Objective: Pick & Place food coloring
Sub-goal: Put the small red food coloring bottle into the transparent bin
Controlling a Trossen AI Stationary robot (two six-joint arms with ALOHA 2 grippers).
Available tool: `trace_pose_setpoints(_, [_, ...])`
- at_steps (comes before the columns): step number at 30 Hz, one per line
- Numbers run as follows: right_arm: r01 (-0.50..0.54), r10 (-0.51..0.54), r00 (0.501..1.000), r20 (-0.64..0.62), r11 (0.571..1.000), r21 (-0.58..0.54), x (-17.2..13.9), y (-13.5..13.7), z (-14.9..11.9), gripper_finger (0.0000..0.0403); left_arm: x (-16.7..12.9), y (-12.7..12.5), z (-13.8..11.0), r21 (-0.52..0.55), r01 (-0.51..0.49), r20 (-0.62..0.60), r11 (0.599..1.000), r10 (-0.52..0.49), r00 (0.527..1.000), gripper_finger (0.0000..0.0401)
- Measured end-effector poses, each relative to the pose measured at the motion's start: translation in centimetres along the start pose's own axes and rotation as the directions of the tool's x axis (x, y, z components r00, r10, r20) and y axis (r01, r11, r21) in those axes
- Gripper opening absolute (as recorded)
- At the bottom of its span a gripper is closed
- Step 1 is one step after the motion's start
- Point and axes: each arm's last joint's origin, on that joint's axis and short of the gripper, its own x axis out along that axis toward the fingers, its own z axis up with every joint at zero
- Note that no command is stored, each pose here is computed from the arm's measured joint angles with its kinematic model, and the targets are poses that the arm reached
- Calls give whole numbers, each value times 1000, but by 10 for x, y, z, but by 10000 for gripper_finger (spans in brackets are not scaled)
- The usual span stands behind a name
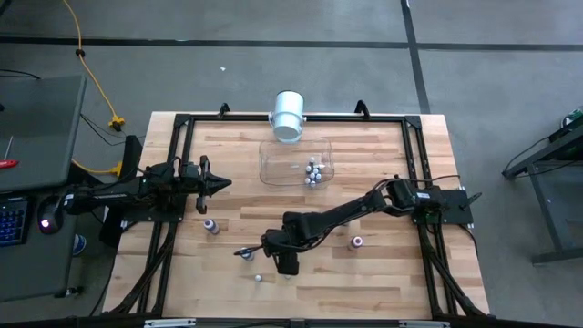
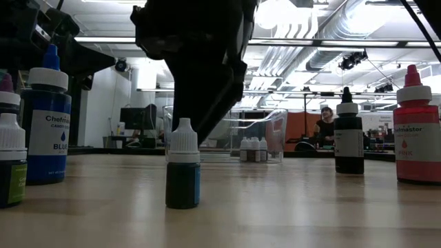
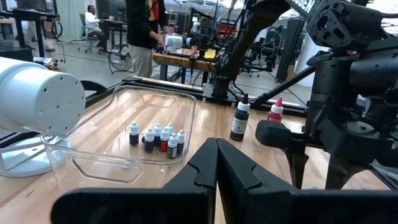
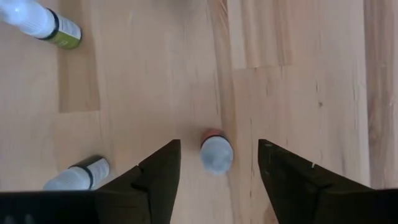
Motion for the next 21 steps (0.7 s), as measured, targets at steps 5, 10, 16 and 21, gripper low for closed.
trace_pose_setpoints(5, [0, 0, 1000, -1, 1000, 0, 0, 0, 0, 172, 0, 0, 0, 0, 0, 0, 1000, 0, 1000, 1])
trace_pose_setpoints(10, [2, -2, 1000, -4, 1000, 0, 0, 0, 0, 142, 0, 0, 0, 0, 0, 0, 1000, 0, 1000, 1])
trace_pose_setpoints(16, [4, -4, 1000, -9, 1000, 0, 0, 0, -1, 117, 0, 0, 0, 0, 0, 0, 1000, 0, 1000, 1])
trace_pose_setpoints(21, [3, -3, 1000, -13, 1000, 0, 0, 0, -1, 98, 0, 0, 0, 0, 0, 0, 1000, 0, 1000, 1])
